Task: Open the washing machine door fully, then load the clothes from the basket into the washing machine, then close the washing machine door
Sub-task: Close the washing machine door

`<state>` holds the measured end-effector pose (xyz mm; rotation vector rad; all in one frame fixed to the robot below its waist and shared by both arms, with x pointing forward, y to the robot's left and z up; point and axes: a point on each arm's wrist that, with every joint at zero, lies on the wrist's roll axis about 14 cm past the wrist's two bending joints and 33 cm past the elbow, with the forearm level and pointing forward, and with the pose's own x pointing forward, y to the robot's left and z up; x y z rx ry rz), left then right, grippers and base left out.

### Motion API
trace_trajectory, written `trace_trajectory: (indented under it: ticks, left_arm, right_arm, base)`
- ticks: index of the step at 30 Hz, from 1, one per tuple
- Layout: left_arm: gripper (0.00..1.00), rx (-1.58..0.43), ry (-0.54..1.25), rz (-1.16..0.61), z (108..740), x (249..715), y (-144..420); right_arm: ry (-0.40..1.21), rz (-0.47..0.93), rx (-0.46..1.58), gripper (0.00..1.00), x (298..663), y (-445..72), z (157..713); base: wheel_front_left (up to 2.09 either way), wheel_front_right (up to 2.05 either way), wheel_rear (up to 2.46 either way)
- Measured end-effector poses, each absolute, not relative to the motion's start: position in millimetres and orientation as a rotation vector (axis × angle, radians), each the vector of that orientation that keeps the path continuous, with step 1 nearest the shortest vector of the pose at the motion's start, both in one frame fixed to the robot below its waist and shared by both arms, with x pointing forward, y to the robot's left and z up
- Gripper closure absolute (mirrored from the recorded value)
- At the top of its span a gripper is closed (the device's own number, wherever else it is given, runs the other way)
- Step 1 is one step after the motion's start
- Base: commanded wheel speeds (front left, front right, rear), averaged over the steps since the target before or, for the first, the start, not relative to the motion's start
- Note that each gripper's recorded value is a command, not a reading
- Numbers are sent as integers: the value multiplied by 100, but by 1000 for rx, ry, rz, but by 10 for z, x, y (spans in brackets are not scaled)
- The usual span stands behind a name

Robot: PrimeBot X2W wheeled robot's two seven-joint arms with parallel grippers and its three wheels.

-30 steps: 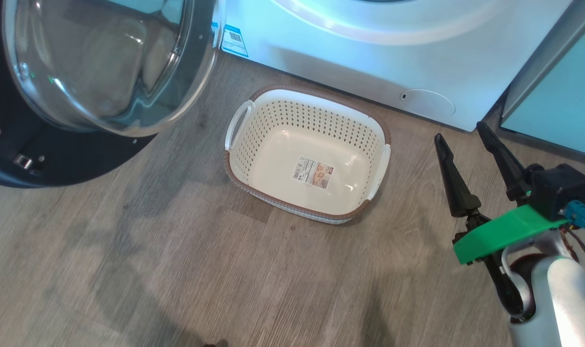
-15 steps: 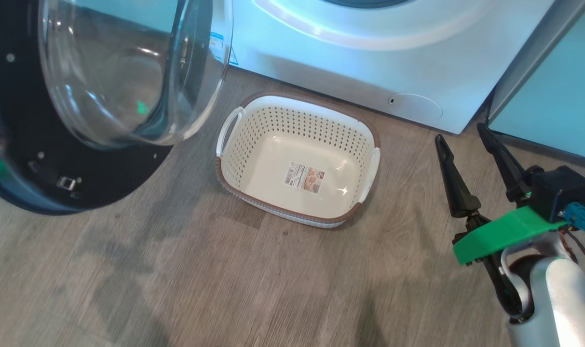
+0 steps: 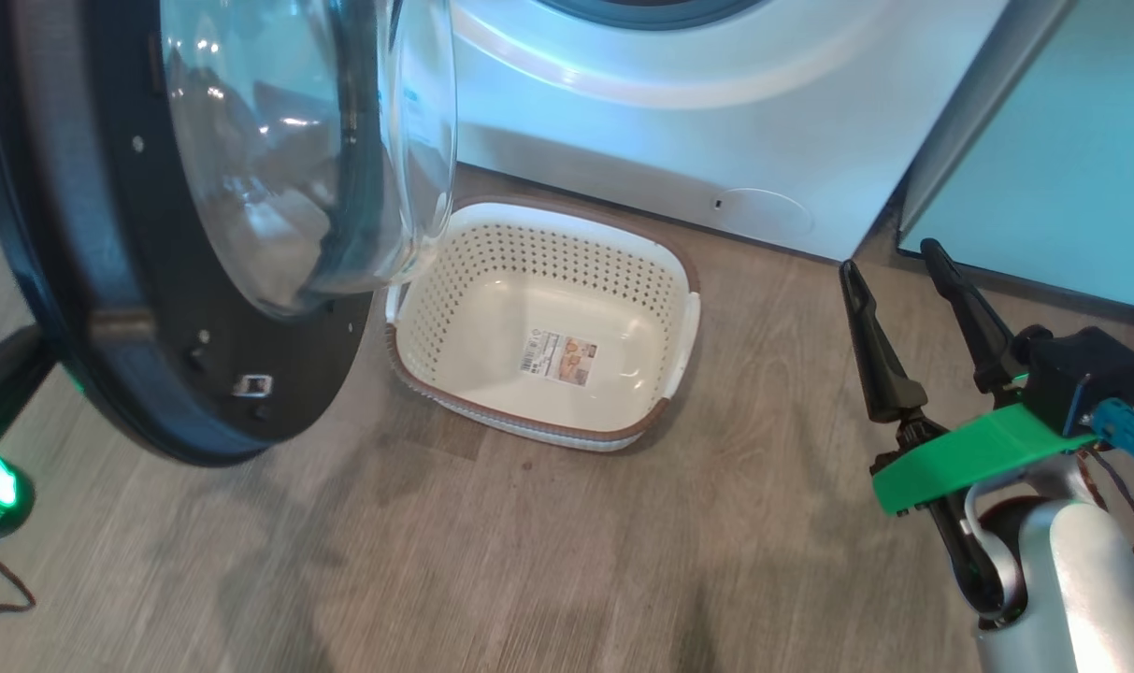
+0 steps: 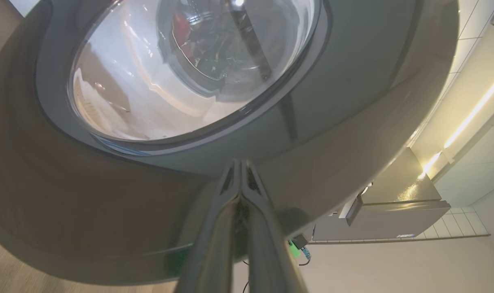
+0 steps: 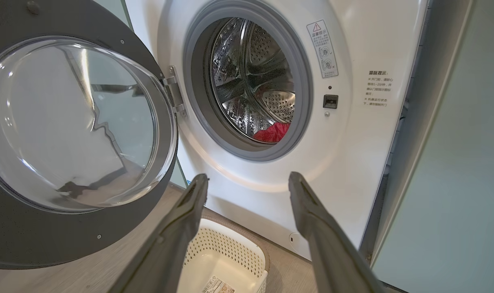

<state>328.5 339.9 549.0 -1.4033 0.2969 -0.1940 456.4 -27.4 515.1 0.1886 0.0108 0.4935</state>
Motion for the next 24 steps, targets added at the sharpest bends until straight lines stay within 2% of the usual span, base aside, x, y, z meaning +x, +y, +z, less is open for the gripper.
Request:
trace_trajectory:
  ticks: [7, 24]
  left_arm:
    - [100, -1400, 354, -304, 5503, 3456, 3058]
    - [100, -1358, 560, -551, 5425, 4132, 2167]
  right_arm:
    - [3, 443, 186, 0, 4540, -458, 5145]
    - [-19, 204, 182, 0, 4457, -1327, 5055]
  base:
    - [0, 0, 0]
    - [0, 0, 0]
